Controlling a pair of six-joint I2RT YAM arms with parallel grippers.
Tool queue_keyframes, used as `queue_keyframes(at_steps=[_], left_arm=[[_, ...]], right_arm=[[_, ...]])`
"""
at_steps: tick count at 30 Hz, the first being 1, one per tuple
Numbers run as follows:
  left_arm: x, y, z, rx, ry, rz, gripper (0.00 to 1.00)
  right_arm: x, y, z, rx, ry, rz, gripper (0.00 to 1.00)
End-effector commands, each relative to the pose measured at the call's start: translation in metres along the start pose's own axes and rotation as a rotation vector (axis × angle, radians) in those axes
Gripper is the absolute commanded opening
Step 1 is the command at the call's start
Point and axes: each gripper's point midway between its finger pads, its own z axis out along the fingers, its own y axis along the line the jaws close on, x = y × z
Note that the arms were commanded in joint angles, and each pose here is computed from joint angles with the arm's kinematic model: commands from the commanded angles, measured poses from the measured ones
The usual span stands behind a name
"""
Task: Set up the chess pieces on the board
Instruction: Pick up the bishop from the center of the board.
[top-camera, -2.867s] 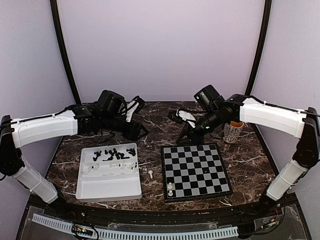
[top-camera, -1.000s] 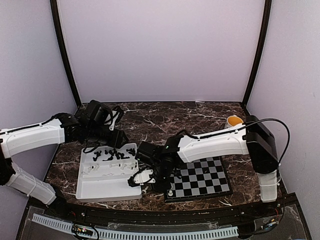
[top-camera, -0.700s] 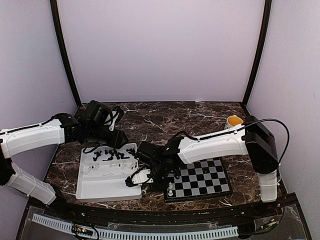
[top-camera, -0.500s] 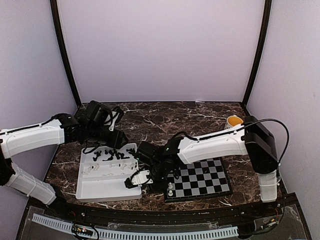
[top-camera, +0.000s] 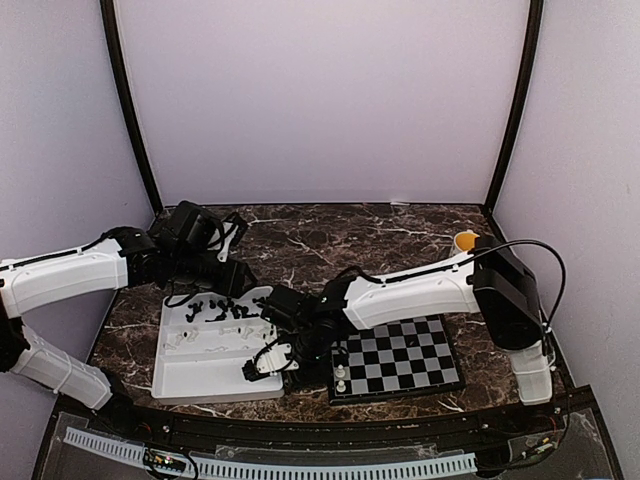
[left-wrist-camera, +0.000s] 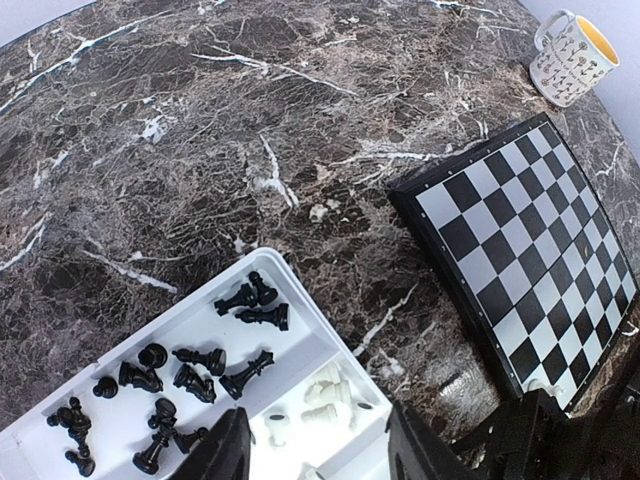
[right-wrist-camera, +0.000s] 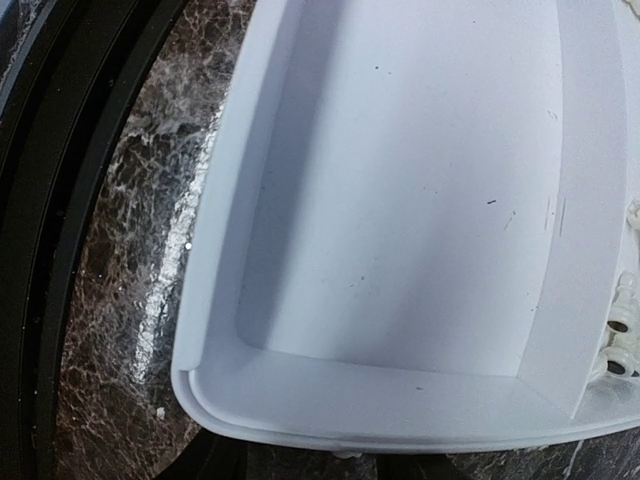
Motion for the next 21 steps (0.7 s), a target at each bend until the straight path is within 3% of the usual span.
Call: queue_keyframes(at_steps=[1,11,21], left_arm=[[-0.002,-0.001,-0.005,0.019,-0.025,-0.006,0.50],[0.000,-0.001,-0.008,0.025,-0.031,-0.012,0.50],[0.002,0.000,-0.008,0.026,-0.036,-0.009,0.49]], right_arm=[[-0.012,0.003,0.005,-0.017,-0.017,-0.039,0.42],[-0.002,0.013,0.008,-0.053,0.020,-0.040,0.29],[-0.015,-0.001,-0.017,-0.011,-0.045,0.037,0.14]])
